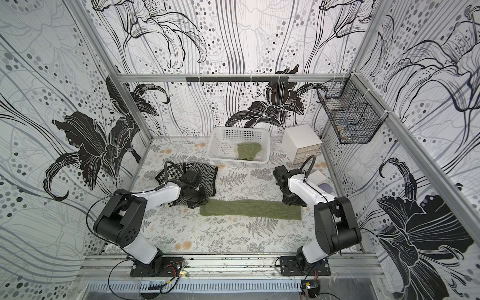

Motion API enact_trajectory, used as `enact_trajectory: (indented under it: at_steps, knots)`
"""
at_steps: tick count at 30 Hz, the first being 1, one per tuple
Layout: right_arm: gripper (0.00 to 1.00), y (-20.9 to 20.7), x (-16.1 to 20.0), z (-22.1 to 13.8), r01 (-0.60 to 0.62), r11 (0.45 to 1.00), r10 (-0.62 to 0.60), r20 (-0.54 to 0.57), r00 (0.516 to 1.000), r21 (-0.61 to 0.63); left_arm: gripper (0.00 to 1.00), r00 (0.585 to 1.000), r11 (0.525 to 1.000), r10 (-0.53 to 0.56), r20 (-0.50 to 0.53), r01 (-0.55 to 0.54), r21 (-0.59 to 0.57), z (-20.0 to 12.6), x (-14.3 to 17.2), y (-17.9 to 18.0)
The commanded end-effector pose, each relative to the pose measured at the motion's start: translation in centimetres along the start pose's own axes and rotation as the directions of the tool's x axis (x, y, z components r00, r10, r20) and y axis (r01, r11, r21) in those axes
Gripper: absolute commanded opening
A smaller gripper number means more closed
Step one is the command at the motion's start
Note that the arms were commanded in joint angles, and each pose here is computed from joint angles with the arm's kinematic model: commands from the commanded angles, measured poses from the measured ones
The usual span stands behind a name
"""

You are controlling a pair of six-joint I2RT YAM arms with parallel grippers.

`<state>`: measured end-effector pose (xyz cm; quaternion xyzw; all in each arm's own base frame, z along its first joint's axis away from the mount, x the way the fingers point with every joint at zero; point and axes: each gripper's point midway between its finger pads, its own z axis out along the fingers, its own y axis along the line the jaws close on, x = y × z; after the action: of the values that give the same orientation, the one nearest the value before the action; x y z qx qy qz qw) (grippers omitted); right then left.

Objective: Roll up the scarf and place it into the basket
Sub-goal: Fold the scarf at the center of the board.

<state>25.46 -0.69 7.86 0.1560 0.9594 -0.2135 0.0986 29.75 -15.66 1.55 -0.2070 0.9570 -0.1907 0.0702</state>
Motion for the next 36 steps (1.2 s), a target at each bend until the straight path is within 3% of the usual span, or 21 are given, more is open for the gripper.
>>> enact_trajectory:
  at_steps: [1,8,12,18,19,21,23,24,27,30,33,36]
  knots:
    - [0.63,0.1,0.7,0.1,-0.056,0.991,0.054,-0.027,0.998,-0.119,0.0,1.0,1.0,-0.006,0.016,0.006,-0.01,-0.2,-0.2,0.0]
    - [0.64,0.0,2.3,0.8,-0.171,0.958,0.149,-0.11,0.983,-0.228,0.0,0.999,0.997,0.023,0.043,-0.02,-0.08,-1.0,-0.9,0.9]
    - [0.66,0.5,4.3,0.6,-0.225,0.929,0.189,-0.148,0.971,-0.295,0.05,0.999,0.998,0.027,0.027,-0.025,-0.065,-0.3,-1.4,0.1]
    - [0.6,1.7,5.4,2.8,-0.265,0.924,0.212,-0.207,0.955,-0.274,0.06,0.999,0.998,0.049,0.013,-0.048,-0.043,0.3,-2.4,-1.0]
    - [0.56,1.9,5.7,3.2,-0.27,0.925,0.214,-0.22,0.952,-0.269,0.06,0.999,0.998,0.05,0.015,-0.05,-0.042,0.2,-2.5,-1.0]
    - [0.37,2.0,6.2,4.1,-0.278,0.927,0.22,-0.237,0.946,-0.251,0.06,0.999,0.998,0.047,0.018,-0.047,-0.042,0.1,-2.6,-0.8]
    - [0.01,1.6,6.4,4.3,-0.29,0.932,0.237,-0.241,0.941,-0.218,0.06,0.999,0.998,0.047,0.011,-0.046,-0.038,0.1,-2.6,-0.6]
    - [0.0,1.0,6.3,4.2,-0.301,0.933,0.254,-0.229,0.94,-0.197,0.08,0.999,0.998,0.052,0.004,-0.052,-0.034,0.1,-2.5,-0.7]
    - [0.0,-1.5,4.7,2.4,-0.312,0.94,0.294,-0.139,0.946,-0.138,0.26,0.995,0.996,0.09,-0.03,-0.09,0.005,0.4,-2.1,-1.8]
    - [0.0,-4.2,2.9,0.0,-0.26,0.963,0.257,-0.05,0.965,-0.067,0.67,0.99,0.989,0.128,-0.051,-0.124,0.082,0.5,-1.0,-4.1]
    - [0.0,-7.5,1.6,-2.0,-0.219,0.974,0.219,0.012,0.976,0.063,0.99,0.988,0.979,0.149,-0.045,-0.141,0.147,-0.3,-0.3,-6.3]
    - [0.0,-8.6,0.9,-3.5,-0.184,0.979,0.181,0.04,0.983,0.086,0.99,0.987,0.964,0.16,0.011,-0.158,0.212,-2.8,-0.7,-8.0]
